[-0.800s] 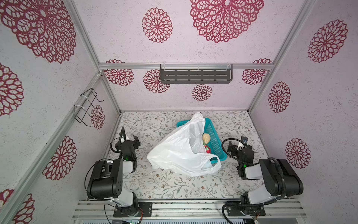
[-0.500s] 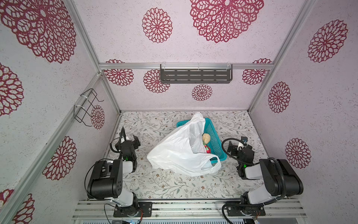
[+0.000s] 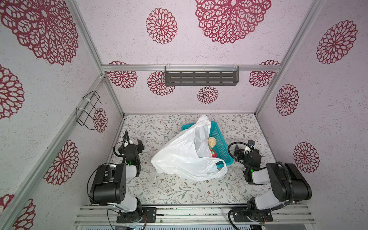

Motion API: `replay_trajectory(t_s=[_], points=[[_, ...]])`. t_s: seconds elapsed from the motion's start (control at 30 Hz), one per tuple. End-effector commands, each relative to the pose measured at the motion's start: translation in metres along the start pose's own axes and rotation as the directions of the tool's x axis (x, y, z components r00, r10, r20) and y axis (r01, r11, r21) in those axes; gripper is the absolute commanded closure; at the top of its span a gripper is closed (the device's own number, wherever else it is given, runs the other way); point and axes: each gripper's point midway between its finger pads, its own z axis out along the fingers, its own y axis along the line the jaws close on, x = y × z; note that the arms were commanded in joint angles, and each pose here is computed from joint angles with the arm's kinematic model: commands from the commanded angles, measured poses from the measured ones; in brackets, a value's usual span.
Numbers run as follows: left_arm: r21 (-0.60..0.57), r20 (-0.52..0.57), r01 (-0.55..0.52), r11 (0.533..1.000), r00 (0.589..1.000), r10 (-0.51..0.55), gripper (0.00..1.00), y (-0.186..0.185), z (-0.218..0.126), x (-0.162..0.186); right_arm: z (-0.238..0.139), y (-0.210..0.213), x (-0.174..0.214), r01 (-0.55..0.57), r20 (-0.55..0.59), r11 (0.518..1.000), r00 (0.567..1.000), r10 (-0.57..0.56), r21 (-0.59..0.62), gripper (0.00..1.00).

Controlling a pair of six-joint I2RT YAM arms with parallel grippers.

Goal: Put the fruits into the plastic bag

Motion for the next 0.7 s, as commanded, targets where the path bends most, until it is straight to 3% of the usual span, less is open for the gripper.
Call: replay_trajectory(t_s=[0.0, 0.3, 0.43, 0.53, 0.6, 0.67], points=[[0.010, 0.026, -0.012, 1.000, 1.000, 0.012, 0.02, -0.002, 0.001, -0.009, 0.003, 0.001, -0.019, 0.000, 0.058, 1.000, 0.998, 0.001, -0.007, 0.01], [0.027, 0.036, -0.009, 1.000, 0.999, 0.008, 0.03, -0.004, 0.002, -0.013, 0.004, 0.001, -0.018, -0.011, 0.053, 1.000, 0.999, 0.012, -0.019, 0.01], [0.017, -0.143, -0.023, 1.000, 0.989, 0.025, 0.02, -0.013, 0.002, -0.050, 0.007, 0.006, -0.033, 0.003, 0.012, 0.999, 1.000, -0.003, -0.044, 0.01], [0.063, -0.061, -0.050, 0.997, 0.997, 0.054, 0.03, -0.035, -0.026, -0.096, 0.006, -0.002, -0.073, -0.051, -0.058, 0.999, 0.997, 0.052, 0.006, 0.01], [0.083, 0.001, -0.063, 0.995, 0.998, 0.063, 0.03, -0.055, -0.055, -0.120, 0.000, -0.010, -0.099, -0.120, -0.042, 0.991, 0.992, 0.122, 0.057, 0.08], [0.162, -0.093, -0.006, 0.987, 0.995, 0.022, 0.02, -0.086, -0.084, -0.125, -0.005, -0.012, -0.112, -0.179, -0.046, 0.980, 0.982, 0.184, 0.084, 0.11]])
